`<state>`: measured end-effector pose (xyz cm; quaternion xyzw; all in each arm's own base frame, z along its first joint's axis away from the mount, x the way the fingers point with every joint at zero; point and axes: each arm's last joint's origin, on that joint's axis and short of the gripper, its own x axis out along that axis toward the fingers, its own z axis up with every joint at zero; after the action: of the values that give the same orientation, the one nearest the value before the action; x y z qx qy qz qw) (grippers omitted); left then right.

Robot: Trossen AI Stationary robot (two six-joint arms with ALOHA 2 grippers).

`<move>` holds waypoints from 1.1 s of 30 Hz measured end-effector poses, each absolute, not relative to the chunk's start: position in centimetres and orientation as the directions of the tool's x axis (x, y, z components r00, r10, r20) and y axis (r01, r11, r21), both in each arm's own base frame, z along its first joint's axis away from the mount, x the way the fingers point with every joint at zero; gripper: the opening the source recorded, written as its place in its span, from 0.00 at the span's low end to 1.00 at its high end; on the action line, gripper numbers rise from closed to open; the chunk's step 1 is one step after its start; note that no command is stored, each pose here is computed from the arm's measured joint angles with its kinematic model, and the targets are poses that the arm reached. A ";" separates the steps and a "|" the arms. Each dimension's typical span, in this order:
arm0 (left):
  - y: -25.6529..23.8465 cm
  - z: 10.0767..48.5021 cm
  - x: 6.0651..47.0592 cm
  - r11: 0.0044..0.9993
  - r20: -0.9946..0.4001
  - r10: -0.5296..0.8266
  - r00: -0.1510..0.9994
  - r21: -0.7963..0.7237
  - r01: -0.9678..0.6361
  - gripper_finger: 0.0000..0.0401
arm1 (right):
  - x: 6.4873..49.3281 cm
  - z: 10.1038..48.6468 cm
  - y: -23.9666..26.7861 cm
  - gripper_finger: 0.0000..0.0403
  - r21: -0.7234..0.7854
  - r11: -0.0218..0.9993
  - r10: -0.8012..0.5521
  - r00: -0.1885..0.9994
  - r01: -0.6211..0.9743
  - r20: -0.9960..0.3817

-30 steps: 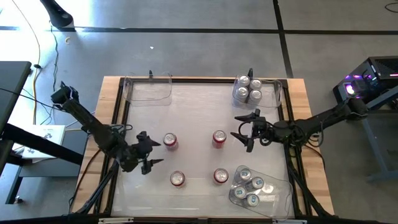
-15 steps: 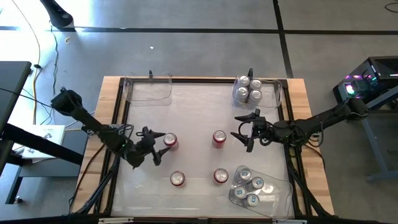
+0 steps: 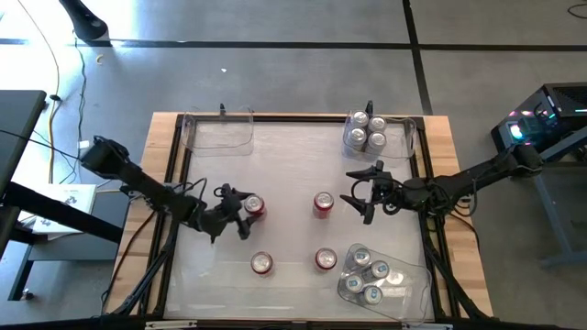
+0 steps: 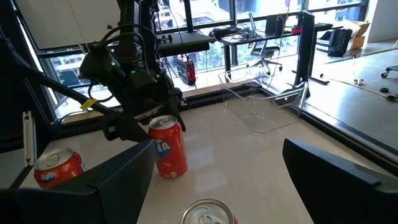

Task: Sort soda cans
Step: Put the red soda can into the top left transparent bin

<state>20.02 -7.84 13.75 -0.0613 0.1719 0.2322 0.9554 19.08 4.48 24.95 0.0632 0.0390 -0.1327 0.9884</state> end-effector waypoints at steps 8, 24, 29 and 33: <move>-7.3 13.8 21.0 0.910 -0.359 0.358 0.862 -0.075 -0.409 0.73 | 19.1 24.8 4.5 0.86 0.113 0.956 -0.258 0.960 0.269 -0.107; -2.0 28.3 23.1 0.841 -0.193 0.540 0.819 0.148 -0.520 0.73 | 19.1 24.8 4.5 0.86 0.113 0.956 -0.258 0.960 0.270 -0.107; 4.1 30.7 21.0 0.793 -0.159 0.609 0.777 0.154 -0.590 0.73 | 19.0 24.8 4.5 0.86 0.110 0.956 -0.258 0.960 0.270 -0.112; 9.6 30.3 19.2 0.703 -0.195 0.710 0.677 0.142 -0.697 0.73 | 19.1 24.7 4.5 0.86 0.109 0.956 -0.258 0.959 0.270 -0.113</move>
<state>19.20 9.59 30.29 0.0279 0.1181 0.3844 0.9152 19.05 4.47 24.74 0.0620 0.0486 -0.1339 0.9879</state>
